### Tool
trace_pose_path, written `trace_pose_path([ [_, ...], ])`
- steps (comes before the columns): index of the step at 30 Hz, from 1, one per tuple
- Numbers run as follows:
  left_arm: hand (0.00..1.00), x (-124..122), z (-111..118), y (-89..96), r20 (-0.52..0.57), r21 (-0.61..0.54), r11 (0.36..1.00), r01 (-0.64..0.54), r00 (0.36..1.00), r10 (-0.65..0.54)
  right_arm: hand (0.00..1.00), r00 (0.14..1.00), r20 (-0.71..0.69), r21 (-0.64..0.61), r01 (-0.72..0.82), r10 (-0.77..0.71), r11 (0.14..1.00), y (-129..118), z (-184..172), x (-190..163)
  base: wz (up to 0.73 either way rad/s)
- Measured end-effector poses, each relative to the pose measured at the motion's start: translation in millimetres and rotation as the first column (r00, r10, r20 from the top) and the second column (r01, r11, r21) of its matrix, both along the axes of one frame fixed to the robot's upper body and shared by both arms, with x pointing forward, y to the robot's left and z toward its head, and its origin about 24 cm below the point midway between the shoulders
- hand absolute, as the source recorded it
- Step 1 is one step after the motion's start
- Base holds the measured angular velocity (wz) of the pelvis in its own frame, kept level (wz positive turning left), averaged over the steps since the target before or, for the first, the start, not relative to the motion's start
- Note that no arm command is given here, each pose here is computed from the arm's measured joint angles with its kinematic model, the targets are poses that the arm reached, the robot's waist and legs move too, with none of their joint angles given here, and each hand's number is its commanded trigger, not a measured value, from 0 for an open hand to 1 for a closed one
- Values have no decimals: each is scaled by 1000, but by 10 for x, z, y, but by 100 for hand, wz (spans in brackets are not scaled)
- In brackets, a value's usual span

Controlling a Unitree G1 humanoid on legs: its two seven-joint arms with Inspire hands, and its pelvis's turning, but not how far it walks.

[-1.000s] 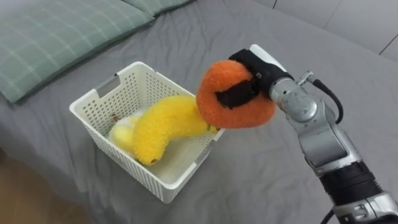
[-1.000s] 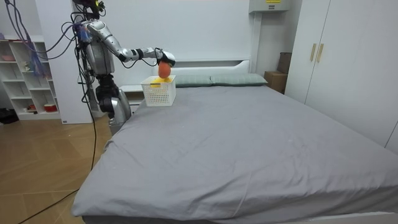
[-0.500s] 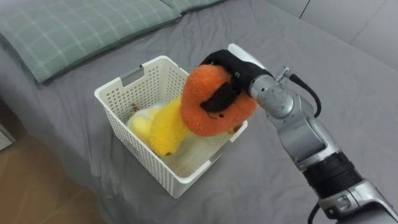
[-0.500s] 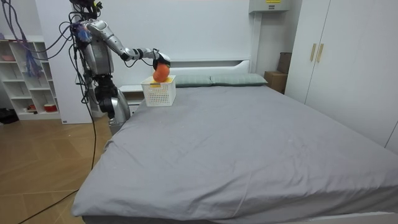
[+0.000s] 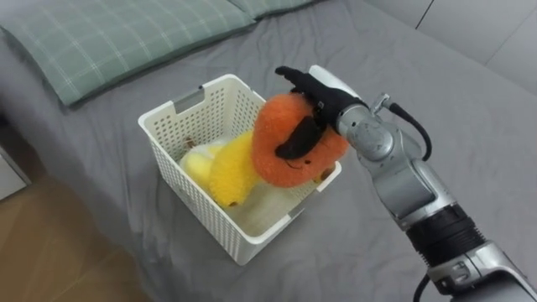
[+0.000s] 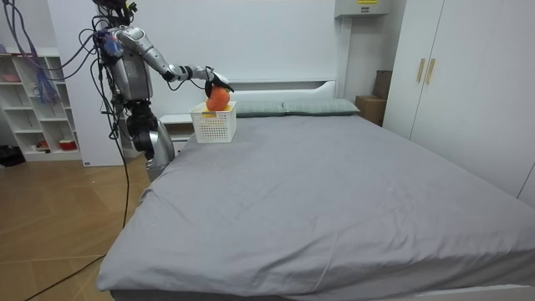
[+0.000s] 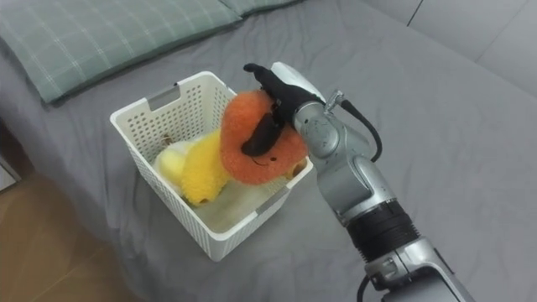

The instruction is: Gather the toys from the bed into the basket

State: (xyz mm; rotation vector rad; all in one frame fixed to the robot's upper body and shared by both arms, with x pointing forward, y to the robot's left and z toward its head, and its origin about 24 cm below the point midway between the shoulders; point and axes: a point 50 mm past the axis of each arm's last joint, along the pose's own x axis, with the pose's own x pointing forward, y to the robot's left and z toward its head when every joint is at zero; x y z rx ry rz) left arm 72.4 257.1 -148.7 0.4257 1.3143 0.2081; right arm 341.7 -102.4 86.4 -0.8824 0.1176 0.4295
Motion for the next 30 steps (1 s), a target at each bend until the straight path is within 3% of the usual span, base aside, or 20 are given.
trace_pose_path([
  [22, 0, 93, 24, 20, 14, 20, 999, 32, 999, -32, 0, 1000, 2, 21, 3, -3, 1000, 56, -19, -6, 0],
  [30, 0, 148, 45, 49, 31, 45, 998, 33, 999, -35, 0, 991, -102, 170, -69, 87, 983, 225, -98, -71, -2],
])
